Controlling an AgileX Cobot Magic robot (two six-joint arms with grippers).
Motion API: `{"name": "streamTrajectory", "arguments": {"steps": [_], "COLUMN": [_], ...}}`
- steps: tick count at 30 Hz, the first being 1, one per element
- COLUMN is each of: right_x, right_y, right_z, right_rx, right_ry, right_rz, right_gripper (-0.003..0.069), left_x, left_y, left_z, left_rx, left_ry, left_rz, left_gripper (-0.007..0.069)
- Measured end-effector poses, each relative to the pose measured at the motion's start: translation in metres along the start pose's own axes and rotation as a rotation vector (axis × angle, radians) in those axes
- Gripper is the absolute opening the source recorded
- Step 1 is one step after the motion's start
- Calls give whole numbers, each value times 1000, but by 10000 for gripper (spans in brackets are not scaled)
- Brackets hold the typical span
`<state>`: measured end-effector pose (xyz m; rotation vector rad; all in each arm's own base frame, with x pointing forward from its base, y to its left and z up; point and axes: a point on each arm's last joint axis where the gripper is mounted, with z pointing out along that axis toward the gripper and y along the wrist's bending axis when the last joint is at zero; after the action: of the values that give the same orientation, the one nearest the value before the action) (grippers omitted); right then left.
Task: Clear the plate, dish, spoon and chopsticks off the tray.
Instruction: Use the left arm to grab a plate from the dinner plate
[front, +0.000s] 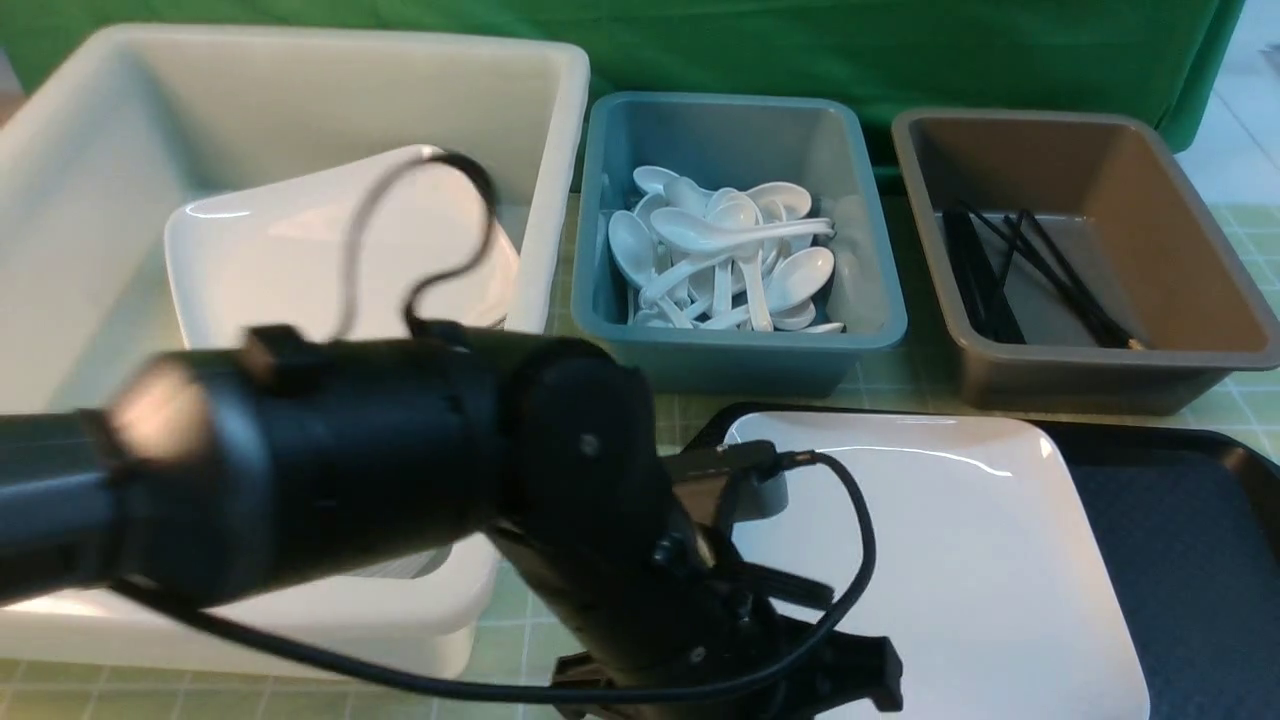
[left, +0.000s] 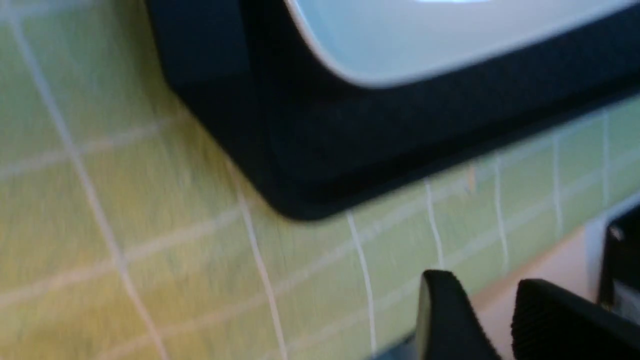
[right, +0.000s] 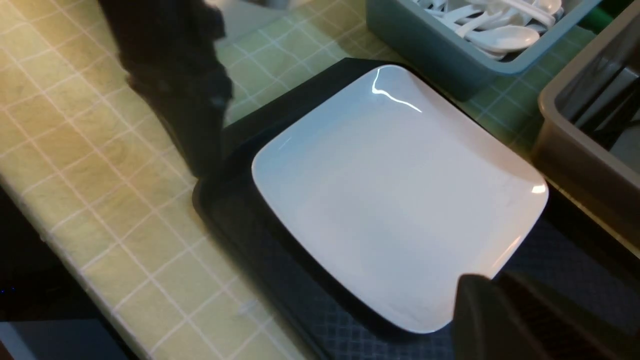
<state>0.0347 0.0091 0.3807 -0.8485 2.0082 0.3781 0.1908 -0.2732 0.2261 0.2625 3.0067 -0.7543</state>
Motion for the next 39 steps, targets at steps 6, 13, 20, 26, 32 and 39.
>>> {"name": "streamTrajectory", "arguments": {"steps": [6, 13, 20, 26, 32, 39], "right_x": [0, 0, 0, -1, -1, -1], "right_y": [0, 0, 0, 0, 0, 0], "right_z": [0, 0, 0, 0, 0, 0], "right_rx": [0, -1, -1, -2, -2, -2], "right_ry": [0, -3, -4, -8, -8, -8], "right_rz": [0, 0, 2, 2, 3, 7], "right_gripper": [46, 51, 61, 64, 65, 69], "left_x": [-10, -18, -22, -30, -31, -34], "left_y": [8, 10, 17, 16, 10, 1], "left_z": [30, 43, 59, 66, 62, 39], "left_rx": [-39, -45, -76, -41, -15, -43], "left_ry": [-3, -43, -44, -118, -105, -128], "left_rz": [-18, -50, -111, -141, -142, -88], "left_gripper": [310, 319, 322, 324, 324, 324]}}
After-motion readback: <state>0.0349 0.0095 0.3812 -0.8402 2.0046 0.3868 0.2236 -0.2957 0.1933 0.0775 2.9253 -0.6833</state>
